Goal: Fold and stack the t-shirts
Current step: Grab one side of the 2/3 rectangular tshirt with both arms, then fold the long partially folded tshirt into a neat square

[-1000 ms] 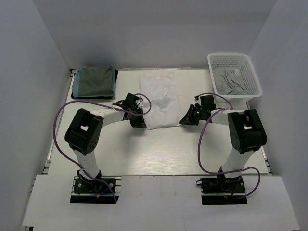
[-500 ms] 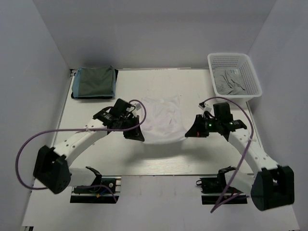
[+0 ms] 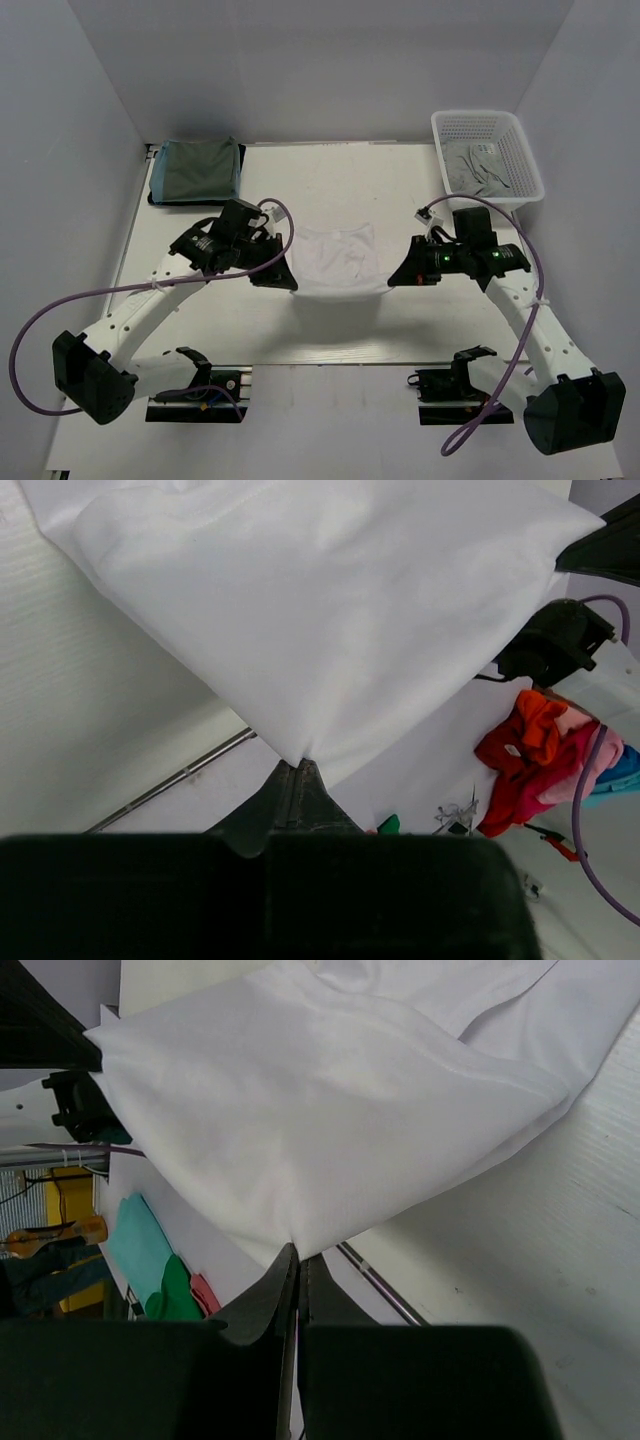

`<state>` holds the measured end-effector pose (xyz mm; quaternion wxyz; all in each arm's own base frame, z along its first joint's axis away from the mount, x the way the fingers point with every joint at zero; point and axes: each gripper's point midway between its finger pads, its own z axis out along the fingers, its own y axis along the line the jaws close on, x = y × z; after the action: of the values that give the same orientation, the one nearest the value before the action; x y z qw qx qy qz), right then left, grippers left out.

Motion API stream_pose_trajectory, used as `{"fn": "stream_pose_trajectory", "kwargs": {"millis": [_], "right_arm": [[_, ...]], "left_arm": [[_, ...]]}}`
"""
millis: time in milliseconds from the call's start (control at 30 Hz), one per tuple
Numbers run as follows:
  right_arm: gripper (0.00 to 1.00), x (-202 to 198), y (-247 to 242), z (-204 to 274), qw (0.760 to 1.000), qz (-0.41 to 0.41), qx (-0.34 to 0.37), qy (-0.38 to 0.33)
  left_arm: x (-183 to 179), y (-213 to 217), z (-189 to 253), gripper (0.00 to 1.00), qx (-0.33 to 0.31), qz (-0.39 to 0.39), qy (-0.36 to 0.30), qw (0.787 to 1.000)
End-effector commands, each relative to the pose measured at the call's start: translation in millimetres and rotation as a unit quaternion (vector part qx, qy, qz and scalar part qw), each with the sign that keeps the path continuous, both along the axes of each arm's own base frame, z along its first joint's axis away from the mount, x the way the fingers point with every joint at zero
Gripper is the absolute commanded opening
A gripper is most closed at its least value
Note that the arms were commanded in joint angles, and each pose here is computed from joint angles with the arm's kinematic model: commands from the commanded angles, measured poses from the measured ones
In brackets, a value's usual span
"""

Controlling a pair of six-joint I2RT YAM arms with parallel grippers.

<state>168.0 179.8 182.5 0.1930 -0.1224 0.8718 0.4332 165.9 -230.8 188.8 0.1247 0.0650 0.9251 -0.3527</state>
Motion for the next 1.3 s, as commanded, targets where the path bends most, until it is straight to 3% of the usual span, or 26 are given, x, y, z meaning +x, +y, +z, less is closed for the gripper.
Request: {"fn": "stream_pose_trajectory", "kwargs": {"millis": [0,100,467,567,733,833,1267], "right_arm": [[0.0,14.0,3.4,19.4,1.0,0.005,0.011,-0.024],[0.0,35.0,5.7,30.0,0.999,-0.008,0.014,-0.046],[0.0,89.0,21.3,32.1,0.997,-0.006,0.07,-0.015],[0.0,110.6,23.8,35.1,0.996,-0.011,0.084,-0.017],[0.0,136.8,25.1,27.4,0.995,-0.016,0.102,0.006],[0.0,151.0,25.8,16.6,0.994,-0.019,0.102,0.026],[0.0,227.0,29.6,-10.8,0.99,-0.058,0.119,0.05]], "left_arm": [[20.3,0.8,21.4,0.0,0.002,0.031,-0.038,0.999],[44.7,4.2,29.8,0.0,0.011,0.067,-0.076,0.995],[110.2,9.5,18.1,0.0,0.078,0.172,-0.095,0.977],[134.6,-1.4,14.7,0.0,0.058,0.18,-0.118,0.975],[169.5,15.0,-11.5,0.0,0.105,0.221,-0.101,0.964],[191.1,16.4,-1.6,0.0,0.081,0.243,-0.123,0.959],[250.0,31.1,-45.0,0.0,0.092,0.266,-0.094,0.955]]}}
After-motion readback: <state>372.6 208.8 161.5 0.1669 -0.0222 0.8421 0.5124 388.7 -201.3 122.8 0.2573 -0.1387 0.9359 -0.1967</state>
